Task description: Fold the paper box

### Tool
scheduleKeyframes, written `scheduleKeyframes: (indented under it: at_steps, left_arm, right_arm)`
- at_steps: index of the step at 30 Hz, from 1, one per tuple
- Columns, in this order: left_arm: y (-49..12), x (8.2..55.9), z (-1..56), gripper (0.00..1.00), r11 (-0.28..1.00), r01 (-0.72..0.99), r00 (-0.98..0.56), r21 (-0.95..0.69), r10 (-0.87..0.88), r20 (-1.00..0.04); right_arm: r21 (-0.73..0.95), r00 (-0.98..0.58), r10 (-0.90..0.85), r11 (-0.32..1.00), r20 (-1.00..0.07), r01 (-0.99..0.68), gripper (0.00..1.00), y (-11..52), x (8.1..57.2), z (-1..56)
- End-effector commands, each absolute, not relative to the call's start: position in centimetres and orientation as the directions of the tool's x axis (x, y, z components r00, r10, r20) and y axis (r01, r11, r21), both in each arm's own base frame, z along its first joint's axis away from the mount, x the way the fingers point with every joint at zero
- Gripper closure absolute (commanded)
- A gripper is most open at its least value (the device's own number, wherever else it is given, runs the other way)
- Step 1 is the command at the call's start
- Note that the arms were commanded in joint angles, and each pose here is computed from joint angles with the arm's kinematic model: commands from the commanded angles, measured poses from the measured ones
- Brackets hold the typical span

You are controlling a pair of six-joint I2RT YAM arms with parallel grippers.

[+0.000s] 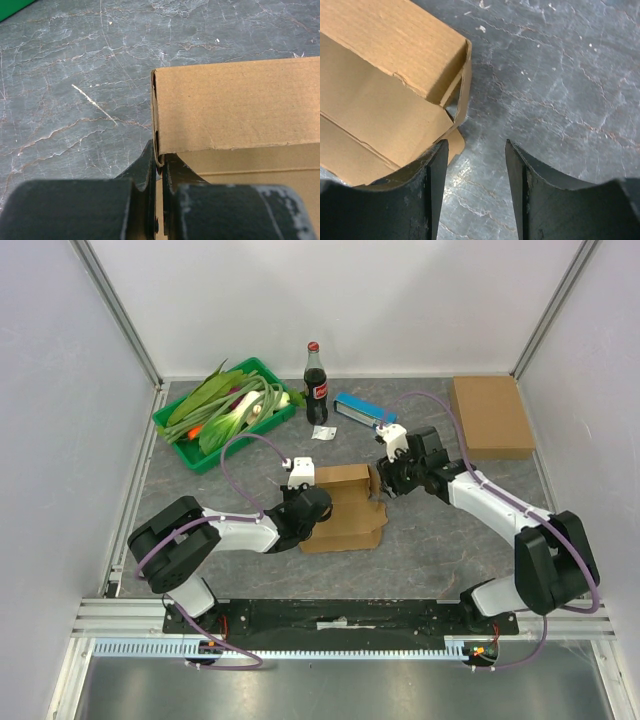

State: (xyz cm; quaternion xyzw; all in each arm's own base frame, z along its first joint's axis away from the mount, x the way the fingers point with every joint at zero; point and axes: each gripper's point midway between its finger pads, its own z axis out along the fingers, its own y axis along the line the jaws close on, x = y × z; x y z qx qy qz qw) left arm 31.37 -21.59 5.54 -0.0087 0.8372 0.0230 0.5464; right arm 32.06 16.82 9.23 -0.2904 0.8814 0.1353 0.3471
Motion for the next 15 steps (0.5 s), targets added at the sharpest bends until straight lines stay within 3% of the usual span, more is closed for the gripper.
scheduleKeyframes:
  at_steps: [1,9,15]
  left_arm:
    - [-22.2,32.0,6.5,0.98,0.999,-0.044,-0.374,0.027,0.008,-0.927]
    - [-22.2,31.9,6.5,0.98,0.999,-0.042,-0.374,0.028,0.010,-0.927]
    - [-22.1,32.0,6.8,0.98,0.999,-0.047,-0.366,0.023,0.004,-0.931]
  right_arm:
    - [0.025,-0.494,-0.436,0.730,-0.752,-0.683,0.43,18.9,33.5,9.9]
    - [0.033,-0.403,-0.419,0.658,-0.814,-0.752,0.41,21.5,33.5,9.2]
    - [-0.052,-0.282,-0.372,0.678,-0.884,-0.733,0.41,22.0,34.0,9.6]
